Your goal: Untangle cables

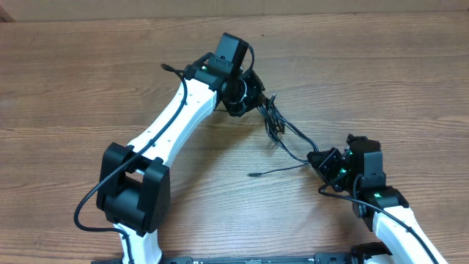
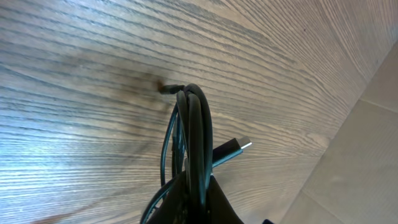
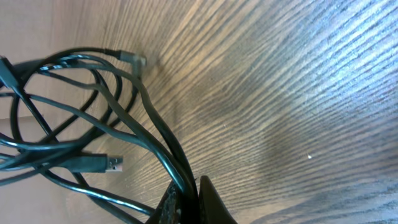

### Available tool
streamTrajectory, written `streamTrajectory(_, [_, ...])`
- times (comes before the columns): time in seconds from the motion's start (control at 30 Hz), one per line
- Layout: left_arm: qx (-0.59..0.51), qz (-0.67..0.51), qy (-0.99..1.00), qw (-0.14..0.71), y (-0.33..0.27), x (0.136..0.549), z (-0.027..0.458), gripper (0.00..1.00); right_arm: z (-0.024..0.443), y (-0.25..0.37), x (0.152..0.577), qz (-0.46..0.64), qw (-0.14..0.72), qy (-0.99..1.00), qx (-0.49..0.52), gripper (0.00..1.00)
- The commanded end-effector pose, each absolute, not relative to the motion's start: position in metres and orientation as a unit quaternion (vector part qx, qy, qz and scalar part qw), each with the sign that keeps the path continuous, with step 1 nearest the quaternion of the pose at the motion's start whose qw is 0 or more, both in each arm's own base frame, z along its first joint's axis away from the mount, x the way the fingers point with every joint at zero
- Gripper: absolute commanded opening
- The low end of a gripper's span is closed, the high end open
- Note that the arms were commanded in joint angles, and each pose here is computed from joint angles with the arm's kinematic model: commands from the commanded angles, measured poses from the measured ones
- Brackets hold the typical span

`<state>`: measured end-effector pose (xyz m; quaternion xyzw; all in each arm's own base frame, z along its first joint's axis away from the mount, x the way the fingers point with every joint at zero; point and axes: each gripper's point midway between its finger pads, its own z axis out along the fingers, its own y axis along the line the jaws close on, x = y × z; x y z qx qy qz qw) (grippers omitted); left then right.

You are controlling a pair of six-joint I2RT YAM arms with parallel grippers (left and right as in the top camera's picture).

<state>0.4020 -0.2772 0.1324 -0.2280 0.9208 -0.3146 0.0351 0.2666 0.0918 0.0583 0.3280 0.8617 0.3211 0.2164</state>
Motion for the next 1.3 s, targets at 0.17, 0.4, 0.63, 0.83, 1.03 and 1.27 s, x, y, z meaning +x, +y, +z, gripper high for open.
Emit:
streamTrajectory(0.17, [-0.222, -0.314, 0.918, 0.095, -0.251, 0.425, 0.16, 0.04, 0.061, 0.069, 0.28, 0.273, 0.267, 0.855, 0.351, 0.04])
streamTrajectory(0.4, [-0.242, -0.321, 0.907, 0.127, -0.225, 0.435, 0.184, 0.04, 0.085, 0.057, 0.3, 0.255, 0.314, 0.842, 0.357, 0.04])
streamTrajectory(0.63, [-0.242, -0.331, 0.902, 0.133, -0.222, 0.435, 0.195, 0.04, 0.104, 0.055, 0.312, 0.241, 0.348, 0.849, 0.315, 0.04])
streamTrajectory(0.83, [-0.268, -0.336, 0.894, 0.125, -0.222, 0.436, 0.196, 0.04, 0.1, 0.06, 0.307, 0.247, 0.331, 0.856, 0.31, 0.13])
streamTrajectory(1.03, [-0.291, -0.344, 0.884, 0.124, -0.223, 0.44, 0.198, 0.04, 0.1, 0.088, 0.294, 0.309, 0.278, 0.866, 0.278, 0.53])
streamTrajectory(1.27, [-0.347, -0.356, 0.862, 0.094, -0.225, 0.438, 0.199, 0.04, 0.117, 0.123, 0.284, 0.401, 0.236, 0.857, 0.222, 0.69])
